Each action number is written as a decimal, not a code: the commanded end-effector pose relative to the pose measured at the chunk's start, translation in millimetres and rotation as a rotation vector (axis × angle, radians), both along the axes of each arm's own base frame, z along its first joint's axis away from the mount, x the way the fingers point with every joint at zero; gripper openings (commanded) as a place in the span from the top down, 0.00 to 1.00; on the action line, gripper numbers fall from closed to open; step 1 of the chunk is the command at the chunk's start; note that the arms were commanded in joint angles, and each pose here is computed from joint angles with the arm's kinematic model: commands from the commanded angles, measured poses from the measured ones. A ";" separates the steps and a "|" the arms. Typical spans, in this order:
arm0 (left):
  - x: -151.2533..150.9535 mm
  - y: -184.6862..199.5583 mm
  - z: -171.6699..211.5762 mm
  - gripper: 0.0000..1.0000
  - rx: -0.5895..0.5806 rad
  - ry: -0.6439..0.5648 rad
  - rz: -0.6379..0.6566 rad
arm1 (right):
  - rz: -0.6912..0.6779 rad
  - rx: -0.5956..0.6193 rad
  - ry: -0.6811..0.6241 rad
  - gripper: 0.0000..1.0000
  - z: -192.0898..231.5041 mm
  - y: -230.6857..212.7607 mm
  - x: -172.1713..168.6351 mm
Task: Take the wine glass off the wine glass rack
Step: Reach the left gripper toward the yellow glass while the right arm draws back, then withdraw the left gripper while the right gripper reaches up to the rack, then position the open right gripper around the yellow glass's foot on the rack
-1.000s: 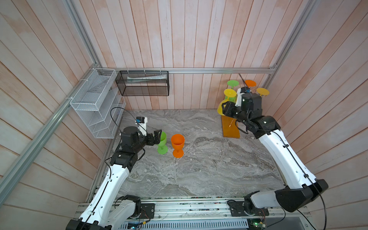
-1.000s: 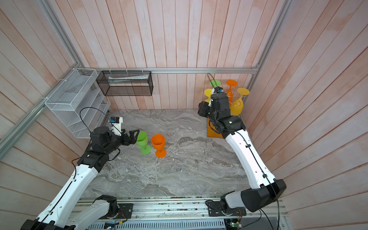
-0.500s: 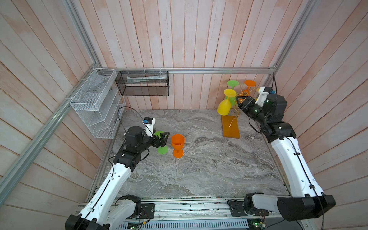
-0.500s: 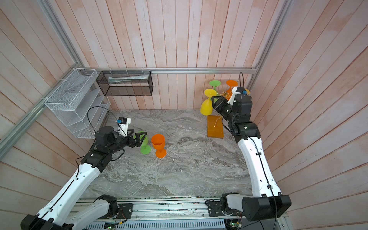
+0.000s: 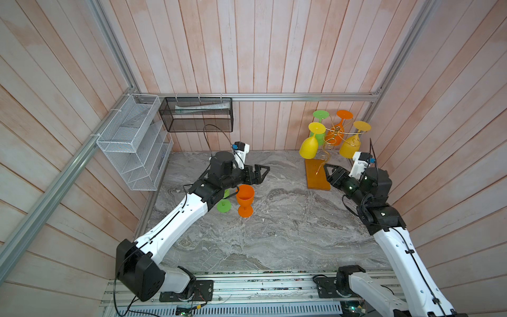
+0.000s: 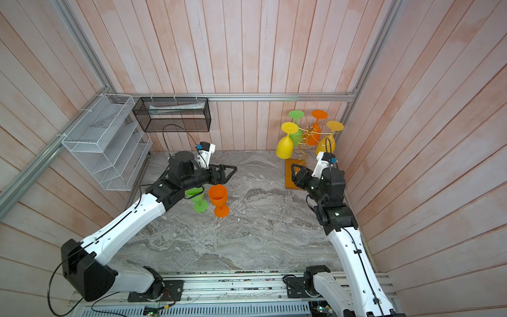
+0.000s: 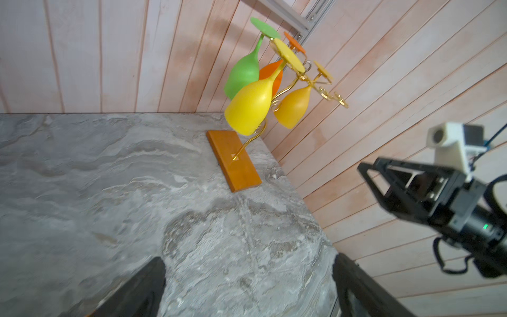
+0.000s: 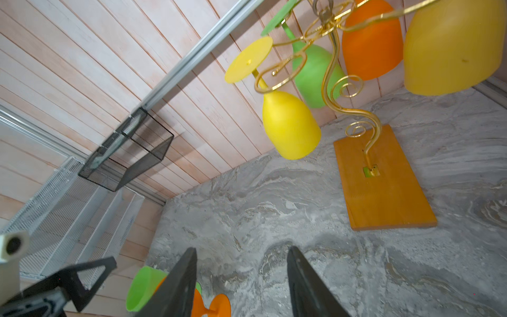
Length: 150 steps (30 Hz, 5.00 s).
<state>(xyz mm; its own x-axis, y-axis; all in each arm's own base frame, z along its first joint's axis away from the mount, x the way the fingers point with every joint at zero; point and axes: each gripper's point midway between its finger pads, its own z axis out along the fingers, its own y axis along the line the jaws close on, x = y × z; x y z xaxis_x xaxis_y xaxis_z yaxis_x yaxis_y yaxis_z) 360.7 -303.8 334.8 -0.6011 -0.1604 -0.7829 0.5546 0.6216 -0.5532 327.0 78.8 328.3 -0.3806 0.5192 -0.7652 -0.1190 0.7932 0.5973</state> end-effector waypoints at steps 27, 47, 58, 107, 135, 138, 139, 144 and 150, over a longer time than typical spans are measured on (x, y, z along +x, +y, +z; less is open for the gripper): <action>159.1 -157.4 47.8 0.22 -0.746 0.208 0.000 | 0.127 -0.165 0.003 0.61 -102.6 42.3 -42.3; 166.6 -193.7 45.0 0.44 -0.899 0.158 -0.018 | 0.079 -0.175 -0.090 0.66 -74.4 28.3 -55.5; 166.0 -196.5 44.5 0.54 -0.905 0.145 -0.013 | 0.046 -0.178 -0.108 0.68 -53.7 24.4 -50.8; 30.3 -3.2 100.6 1.00 -0.224 -0.280 0.047 | -0.060 -0.630 -0.139 0.51 127.3 40.5 86.8; -85.4 44.6 20.4 1.00 0.215 -0.499 -0.207 | 0.146 -0.025 0.097 0.46 110.6 -12.0 181.8; -83.9 51.2 11.7 0.99 0.264 -0.519 -0.179 | 0.119 -0.039 0.128 0.46 100.6 -17.3 184.2; -82.9 53.5 10.6 0.96 0.273 -0.525 -0.165 | 0.117 -0.042 0.138 0.46 96.9 -17.8 185.0; -81.2 60.8 1.7 0.52 0.305 -0.532 -0.130 | 0.100 -0.056 0.170 0.46 83.3 -21.4 189.1; -84.7 64.1 0.7 0.22 0.303 -0.565 -0.121 | 0.083 -0.066 0.195 0.46 72.7 -25.1 195.1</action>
<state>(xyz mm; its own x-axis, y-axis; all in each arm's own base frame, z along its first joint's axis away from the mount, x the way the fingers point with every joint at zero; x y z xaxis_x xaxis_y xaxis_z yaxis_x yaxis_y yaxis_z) 277.4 -242.7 328.4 -0.1350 0.1647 -0.9771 0.7916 0.6110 -0.0064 517.5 60.1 409.4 -0.5580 0.4312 -0.7090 -0.1055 0.8106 0.5760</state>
